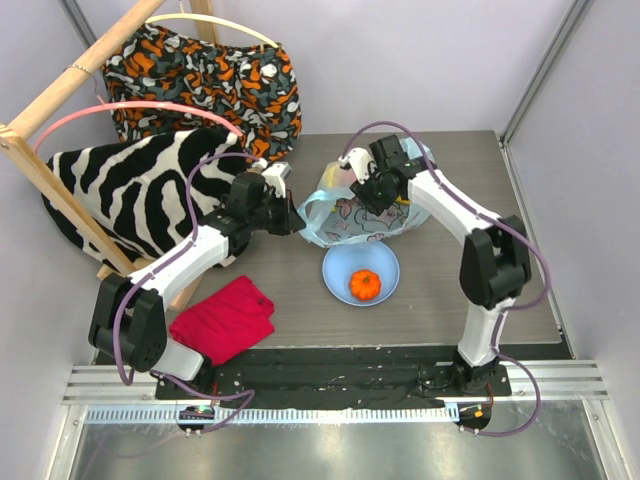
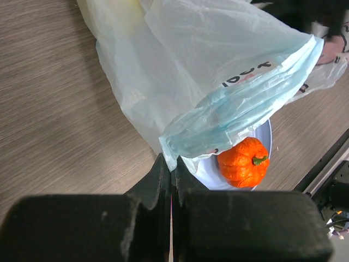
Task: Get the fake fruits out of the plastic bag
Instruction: Take out the fake fruit from the plastic bag.
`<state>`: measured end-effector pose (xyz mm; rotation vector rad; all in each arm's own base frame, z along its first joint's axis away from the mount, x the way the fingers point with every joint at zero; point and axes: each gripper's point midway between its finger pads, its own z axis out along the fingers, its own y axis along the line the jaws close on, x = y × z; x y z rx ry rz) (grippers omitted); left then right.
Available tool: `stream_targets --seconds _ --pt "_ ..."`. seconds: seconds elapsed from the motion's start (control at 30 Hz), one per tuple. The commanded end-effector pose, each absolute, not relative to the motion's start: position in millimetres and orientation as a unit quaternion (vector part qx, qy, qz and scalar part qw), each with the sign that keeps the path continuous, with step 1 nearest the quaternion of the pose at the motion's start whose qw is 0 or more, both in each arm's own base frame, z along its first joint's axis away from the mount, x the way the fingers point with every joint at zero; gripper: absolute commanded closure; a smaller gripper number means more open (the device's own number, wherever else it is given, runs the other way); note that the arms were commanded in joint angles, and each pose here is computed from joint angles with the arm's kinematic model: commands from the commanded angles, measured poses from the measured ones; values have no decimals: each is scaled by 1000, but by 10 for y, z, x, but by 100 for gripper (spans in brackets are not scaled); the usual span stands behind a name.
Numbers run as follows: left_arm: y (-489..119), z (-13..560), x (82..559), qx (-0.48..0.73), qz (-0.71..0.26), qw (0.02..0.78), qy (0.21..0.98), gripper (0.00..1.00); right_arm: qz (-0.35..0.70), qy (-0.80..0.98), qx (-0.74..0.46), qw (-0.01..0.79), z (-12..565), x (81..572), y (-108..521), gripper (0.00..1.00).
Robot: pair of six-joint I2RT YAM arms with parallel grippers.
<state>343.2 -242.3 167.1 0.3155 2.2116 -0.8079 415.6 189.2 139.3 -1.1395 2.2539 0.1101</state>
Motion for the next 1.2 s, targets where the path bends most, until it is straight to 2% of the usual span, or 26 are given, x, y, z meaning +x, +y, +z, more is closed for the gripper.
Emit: stream_targets --seconds 0.0,0.17,0.2,0.23,0.33,0.53,0.6,0.67,0.7,0.8,0.93,0.97,1.1,1.17 --pt "-2464 1894 3428 136 -336 396 844 100 -65 859 -356 362 1429 4871 1563 55" --pt "-2492 1937 3388 122 -351 386 844 100 -110 860 -348 355 1294 5350 1199 53" --pt "-2521 1958 3379 121 -360 381 843 100 -114 860 -355 349 1205 5418 1177 49" --pt "-2529 1957 3387 121 -361 381 843 100 -126 857 -363 343 1166 5442 1137 39" --pt "-2532 1894 3433 121 -356 378 846 100 -154 852 -397 304 875 5461 1029 27" --pt "-2577 1866 3524 124 -353 376 848 100 -188 839 -448 246 428 5464 866 23" --pt "-2580 1863 3540 123 -353 375 849 100 -181 832 -465 243 325 5490 872 26" --pt "-2591 1863 3561 124 -351 375 849 100 -182 829 -470 242 296 5515 885 42" --pt "-2595 1857 3568 126 -351 375 849 100 -182 829 -468 245 328 5515 879 57" --pt "-2596 1903 3613 126 -348 383 846 100 -158 826 -469 270 691 5420 961 74" --pt "-2641 1999 3700 127 -353 393 840 100 -81 823 -471 309 1320 5035 1155 79" --pt "-2654 2017 3713 127 -355 394 838 100 -33 814 -481 324 1591 4803 1277 80" --pt "-2690 2104 3793 125 -360 402 832 100 42 814 -481 323 1908 4177 1377 81" --pt "-2724 2161 3830 126 -363 407 829 100 74 820 -482 298 1828 3859 1379 81"
